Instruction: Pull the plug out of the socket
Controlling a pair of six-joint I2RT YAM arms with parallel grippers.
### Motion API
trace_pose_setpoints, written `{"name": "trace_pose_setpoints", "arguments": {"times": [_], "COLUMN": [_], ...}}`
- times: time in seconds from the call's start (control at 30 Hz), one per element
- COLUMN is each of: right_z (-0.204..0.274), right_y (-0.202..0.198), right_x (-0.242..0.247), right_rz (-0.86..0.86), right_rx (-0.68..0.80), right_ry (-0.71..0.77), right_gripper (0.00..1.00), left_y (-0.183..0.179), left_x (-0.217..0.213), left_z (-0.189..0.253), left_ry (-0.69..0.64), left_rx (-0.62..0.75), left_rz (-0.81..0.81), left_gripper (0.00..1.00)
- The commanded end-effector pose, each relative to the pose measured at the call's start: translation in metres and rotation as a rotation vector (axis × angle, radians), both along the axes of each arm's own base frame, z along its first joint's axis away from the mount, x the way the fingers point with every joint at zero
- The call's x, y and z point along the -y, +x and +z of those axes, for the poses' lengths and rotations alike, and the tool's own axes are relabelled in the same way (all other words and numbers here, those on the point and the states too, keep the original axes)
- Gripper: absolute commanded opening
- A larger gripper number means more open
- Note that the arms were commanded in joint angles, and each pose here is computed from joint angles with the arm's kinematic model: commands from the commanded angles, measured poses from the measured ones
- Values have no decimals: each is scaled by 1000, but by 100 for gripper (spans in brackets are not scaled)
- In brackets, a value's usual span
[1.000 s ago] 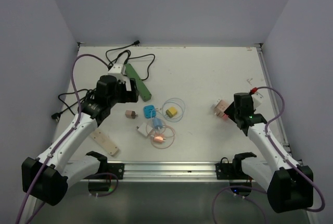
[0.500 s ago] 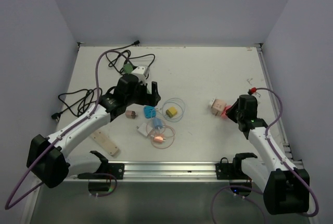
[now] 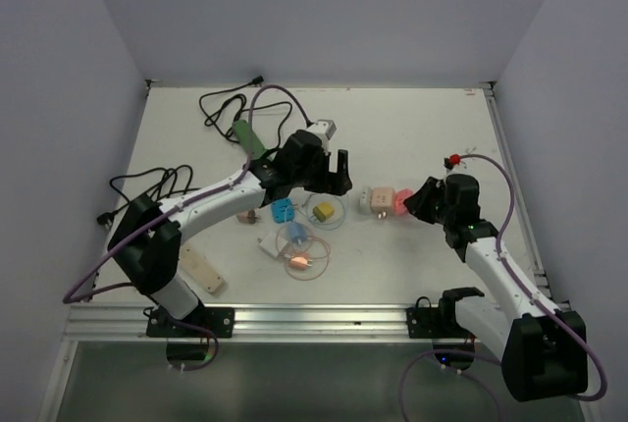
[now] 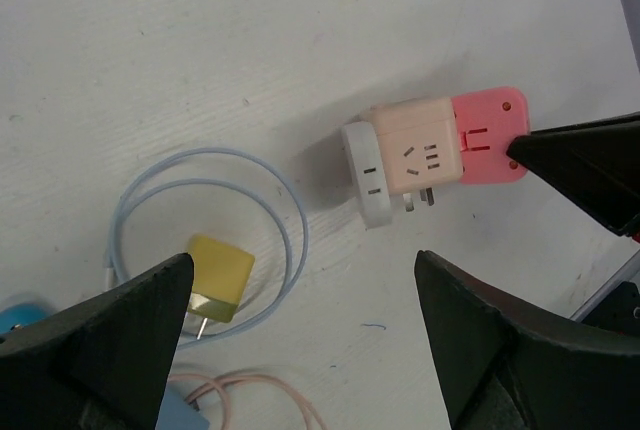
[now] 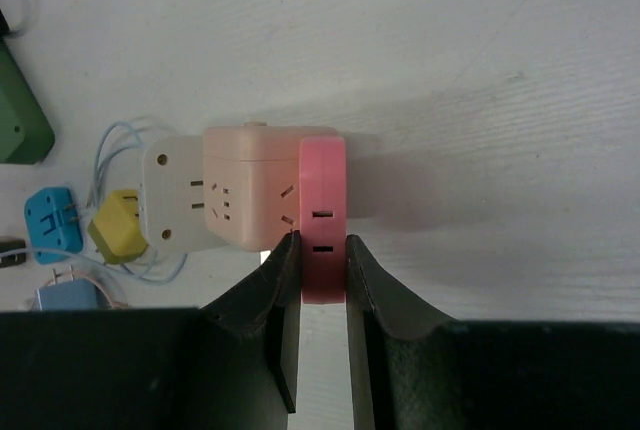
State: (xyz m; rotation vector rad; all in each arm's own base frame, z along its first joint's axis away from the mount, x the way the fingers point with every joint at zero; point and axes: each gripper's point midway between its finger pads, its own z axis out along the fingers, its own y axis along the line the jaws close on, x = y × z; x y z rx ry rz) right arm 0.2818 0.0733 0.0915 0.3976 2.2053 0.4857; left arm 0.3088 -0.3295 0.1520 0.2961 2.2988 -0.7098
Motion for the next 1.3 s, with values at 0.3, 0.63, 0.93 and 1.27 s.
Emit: {"name": "trace_pose_setpoints", "arguments": {"times": [0.3, 0.63, 0.93, 1.27], "right_z": [29, 5, -16, -42], "right_y": [15, 11, 0, -14], "right_x": [-25, -18, -2, 19], "right_rz": [92, 13, -76, -200], "right_rx": [134, 63, -15, -105], "right_ry": [80, 93, 62, 39], "right_gripper": [0, 0, 0, 22], "left_y": [13, 10, 7, 10], "left_x": [67, 71, 63, 65], "left_z": [-27, -57, -74, -64], "left_ry": [-140, -129, -98, -142], "left_rx": [-98, -147, -170, -133], "left_rz": [0, 17, 37, 33], "left_gripper": [87, 70, 43, 11]}}
